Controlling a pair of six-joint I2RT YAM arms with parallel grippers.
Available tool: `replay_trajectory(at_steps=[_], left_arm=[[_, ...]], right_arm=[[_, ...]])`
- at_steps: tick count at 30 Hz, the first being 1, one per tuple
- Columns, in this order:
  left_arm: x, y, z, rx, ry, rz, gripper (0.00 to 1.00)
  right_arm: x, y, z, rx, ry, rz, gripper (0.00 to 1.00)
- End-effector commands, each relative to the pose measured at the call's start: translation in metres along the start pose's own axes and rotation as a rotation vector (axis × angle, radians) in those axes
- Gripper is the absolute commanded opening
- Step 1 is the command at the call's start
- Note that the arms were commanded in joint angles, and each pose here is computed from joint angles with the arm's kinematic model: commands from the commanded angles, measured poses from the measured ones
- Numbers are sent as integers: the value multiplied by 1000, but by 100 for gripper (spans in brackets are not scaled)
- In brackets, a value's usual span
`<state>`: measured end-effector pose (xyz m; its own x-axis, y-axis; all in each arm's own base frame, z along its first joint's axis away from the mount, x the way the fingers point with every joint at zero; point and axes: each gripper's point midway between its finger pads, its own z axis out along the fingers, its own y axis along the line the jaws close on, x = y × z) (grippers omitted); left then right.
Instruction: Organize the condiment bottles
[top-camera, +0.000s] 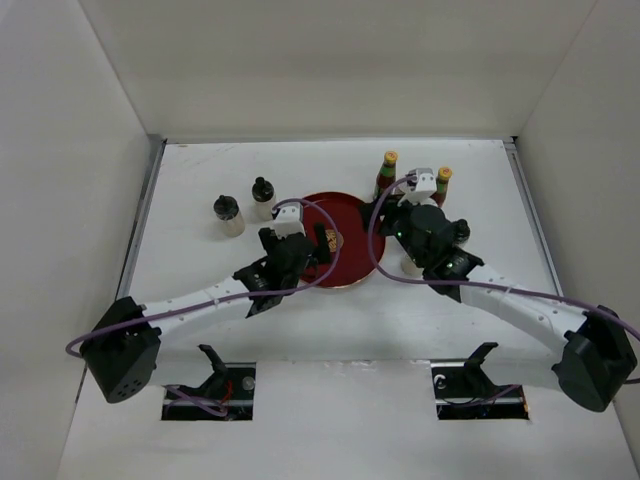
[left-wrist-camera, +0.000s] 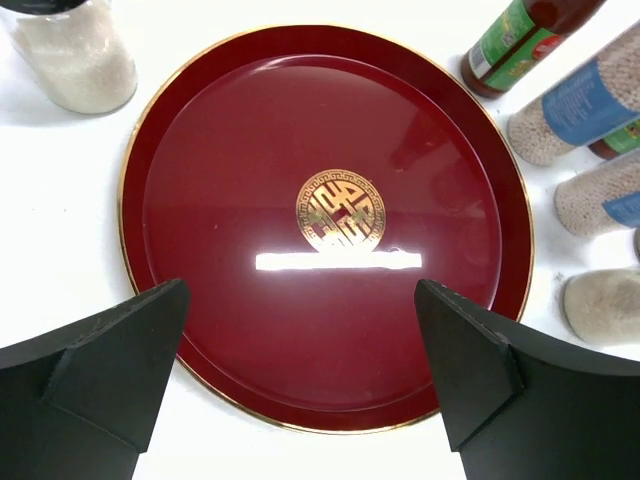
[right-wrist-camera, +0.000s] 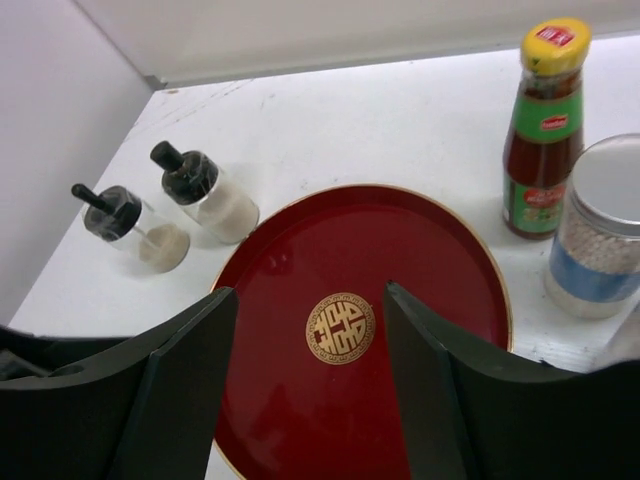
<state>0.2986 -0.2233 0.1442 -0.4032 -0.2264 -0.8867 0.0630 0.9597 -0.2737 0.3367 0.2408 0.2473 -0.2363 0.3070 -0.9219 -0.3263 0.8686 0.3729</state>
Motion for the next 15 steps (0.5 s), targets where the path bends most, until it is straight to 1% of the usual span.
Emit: replay_trajectory(at_steps=[1,3,6,8,11,13,15], left_arm=[[-15,-11,-10,55,-64,-40,100],[-15,-13,-15,78,-79,-56,100],[-15,-11,-20,107,-111,-89,100],[-18,-11,-25,135,-136,-104,100],[-30,-5,-32,150,-193,-126,100],[-36,0,-37,153,-215,-143,100],[-38,5,-43,164,-232,-180,100]], right_arm=[[-38,-4,-5,67,-40,5,63],[-49,-10,-5,104,-40,-4,51],[-62,-9,-5,124,-35,-16,33],[-70,-9,-3,150,-32,-30,24],[-78,-18,0,229,-19,-61,17],[-87,-26,2,287,-12,-95,17],[-96,-35,6,338,-10,-115,20]])
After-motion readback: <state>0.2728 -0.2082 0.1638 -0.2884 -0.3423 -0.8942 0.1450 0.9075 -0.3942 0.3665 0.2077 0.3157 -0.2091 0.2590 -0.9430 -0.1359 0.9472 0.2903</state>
